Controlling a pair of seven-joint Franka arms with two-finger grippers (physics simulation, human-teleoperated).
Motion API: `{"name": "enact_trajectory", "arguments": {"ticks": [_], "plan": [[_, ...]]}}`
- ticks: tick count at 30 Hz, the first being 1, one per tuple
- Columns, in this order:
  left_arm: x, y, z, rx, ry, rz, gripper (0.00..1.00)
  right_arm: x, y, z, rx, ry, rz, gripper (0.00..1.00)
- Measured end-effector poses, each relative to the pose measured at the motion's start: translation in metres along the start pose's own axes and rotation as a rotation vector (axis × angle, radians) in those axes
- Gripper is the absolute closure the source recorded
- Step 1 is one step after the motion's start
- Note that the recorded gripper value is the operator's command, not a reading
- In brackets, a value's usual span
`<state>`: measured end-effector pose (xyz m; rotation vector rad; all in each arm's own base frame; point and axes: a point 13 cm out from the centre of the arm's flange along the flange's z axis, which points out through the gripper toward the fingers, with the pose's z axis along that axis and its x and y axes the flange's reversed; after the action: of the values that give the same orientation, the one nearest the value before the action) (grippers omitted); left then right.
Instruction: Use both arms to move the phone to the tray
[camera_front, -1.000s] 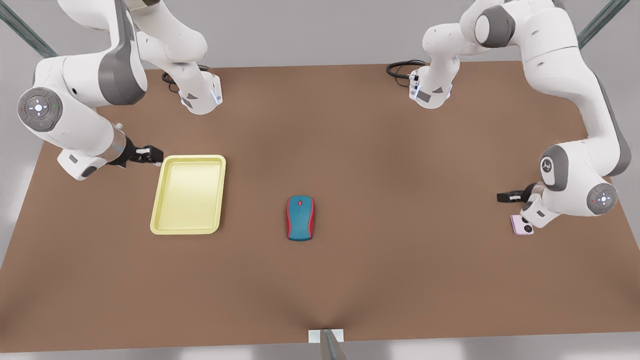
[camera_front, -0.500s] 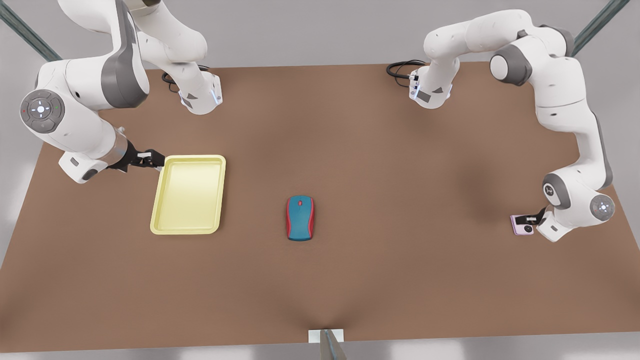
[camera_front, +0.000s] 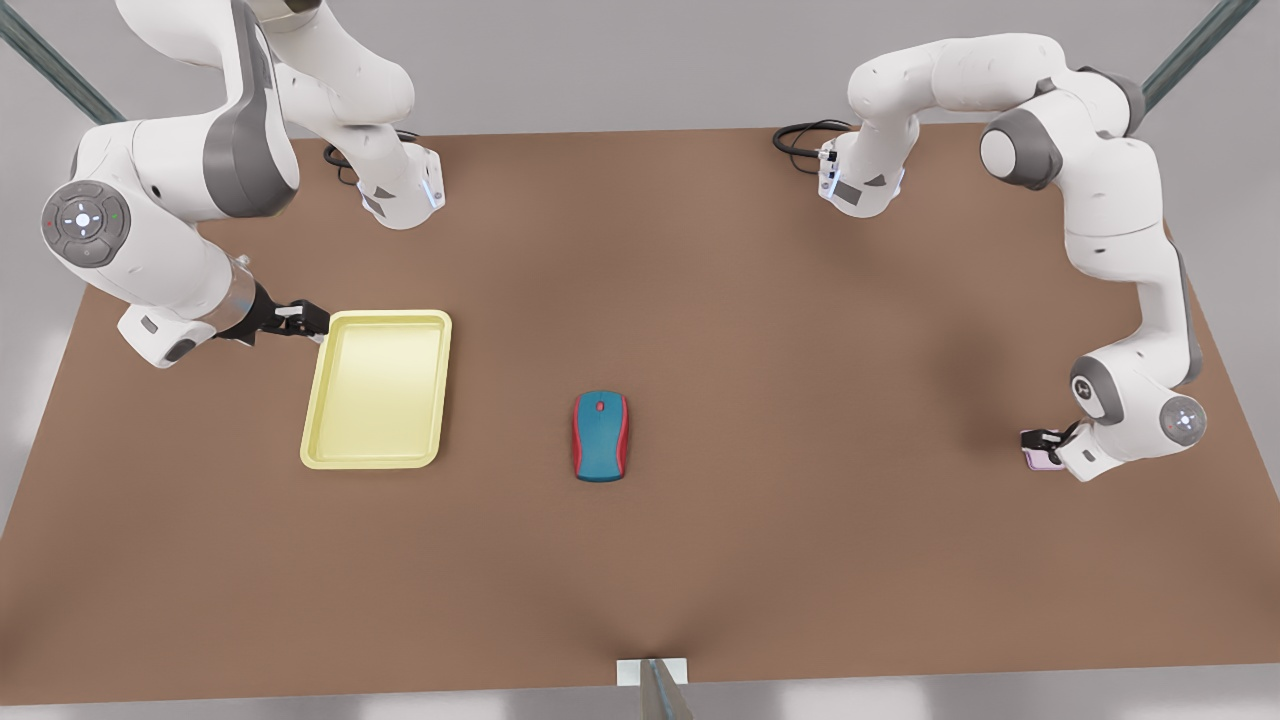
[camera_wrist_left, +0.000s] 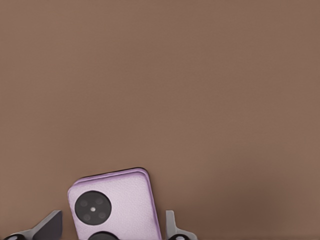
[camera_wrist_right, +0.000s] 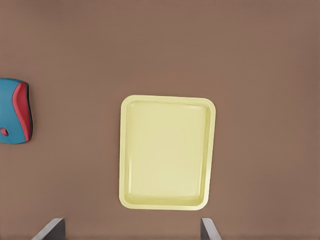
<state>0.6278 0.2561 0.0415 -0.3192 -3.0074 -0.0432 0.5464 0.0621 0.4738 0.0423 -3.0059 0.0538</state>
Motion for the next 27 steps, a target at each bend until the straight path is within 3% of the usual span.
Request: {"name": "enact_trajectory", "arguments": {"ticks": [23,27], "plan": [[0.004,0.001,0.015,0.015,-0.018,-0.21,0.0,-0.002,0.0,0.003,0.001,0.002,0.0,0.0],[0.003,0.001,0.015,0.014,-0.022,-0.249,0.06,-0.002,0.001,0.003,0.001,0.001,-0.001,0.0]]}}
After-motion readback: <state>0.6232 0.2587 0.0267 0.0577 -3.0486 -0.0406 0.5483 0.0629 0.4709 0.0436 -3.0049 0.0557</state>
